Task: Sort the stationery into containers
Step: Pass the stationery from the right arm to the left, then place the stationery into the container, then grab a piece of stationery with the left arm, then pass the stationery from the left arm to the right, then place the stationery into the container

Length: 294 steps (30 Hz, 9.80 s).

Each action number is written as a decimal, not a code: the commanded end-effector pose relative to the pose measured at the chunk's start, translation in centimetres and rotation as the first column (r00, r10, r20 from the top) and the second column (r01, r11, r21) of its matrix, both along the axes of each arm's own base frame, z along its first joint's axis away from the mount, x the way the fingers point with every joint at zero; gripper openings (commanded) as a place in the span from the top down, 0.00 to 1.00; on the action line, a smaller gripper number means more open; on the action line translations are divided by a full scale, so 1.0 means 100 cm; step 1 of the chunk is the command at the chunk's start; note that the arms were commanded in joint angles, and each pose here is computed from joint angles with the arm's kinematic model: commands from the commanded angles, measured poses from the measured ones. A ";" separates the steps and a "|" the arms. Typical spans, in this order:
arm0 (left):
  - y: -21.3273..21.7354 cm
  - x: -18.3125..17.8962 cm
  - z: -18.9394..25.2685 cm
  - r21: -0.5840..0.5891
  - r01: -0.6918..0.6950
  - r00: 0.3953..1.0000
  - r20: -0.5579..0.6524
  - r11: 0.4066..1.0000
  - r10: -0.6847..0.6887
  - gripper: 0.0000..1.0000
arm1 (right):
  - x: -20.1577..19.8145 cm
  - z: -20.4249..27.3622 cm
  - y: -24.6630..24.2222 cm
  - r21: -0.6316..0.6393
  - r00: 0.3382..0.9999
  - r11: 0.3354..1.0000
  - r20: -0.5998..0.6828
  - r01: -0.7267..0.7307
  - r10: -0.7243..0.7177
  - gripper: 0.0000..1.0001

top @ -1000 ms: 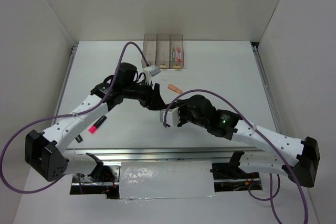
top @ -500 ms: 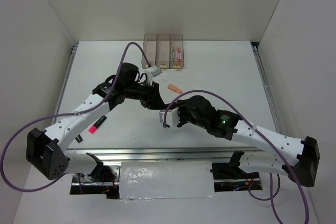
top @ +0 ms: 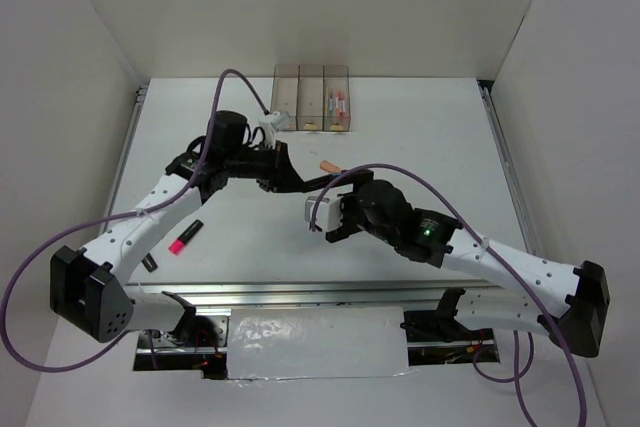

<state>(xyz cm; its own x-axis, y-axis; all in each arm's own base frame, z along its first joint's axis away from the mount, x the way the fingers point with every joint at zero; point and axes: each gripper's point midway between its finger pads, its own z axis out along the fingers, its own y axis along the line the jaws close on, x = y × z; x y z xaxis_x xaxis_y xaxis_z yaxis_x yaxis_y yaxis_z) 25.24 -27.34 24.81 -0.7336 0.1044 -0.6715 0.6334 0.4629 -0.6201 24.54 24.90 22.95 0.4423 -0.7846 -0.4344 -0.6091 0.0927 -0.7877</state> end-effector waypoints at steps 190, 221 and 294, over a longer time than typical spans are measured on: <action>-0.003 -0.158 -0.032 -0.064 0.758 0.634 -0.164 0.649 -0.756 1.00 | -0.163 -0.006 0.027 0.108 0.811 0.808 -0.024 -0.579 0.584 0.50; 0.118 0.038 0.052 0.004 -0.186 0.956 0.233 0.983 0.180 0.01 | -0.127 -0.005 0.039 0.191 0.881 0.866 -0.010 -0.463 0.473 1.00; 0.402 -0.033 -0.057 0.577 -0.789 0.419 0.249 0.214 0.873 0.22 | 0.308 0.036 0.054 0.601 0.637 0.213 -0.732 0.770 -0.242 0.26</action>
<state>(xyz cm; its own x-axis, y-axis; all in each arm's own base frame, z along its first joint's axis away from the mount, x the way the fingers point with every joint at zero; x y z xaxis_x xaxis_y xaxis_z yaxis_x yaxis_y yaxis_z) 23.54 9.85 20.00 -0.6518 -0.2511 -0.7156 -0.2325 0.9643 -0.1265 57.70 30.66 16.09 -0.4654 0.1104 -0.8782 -0.2390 0.9397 0.2448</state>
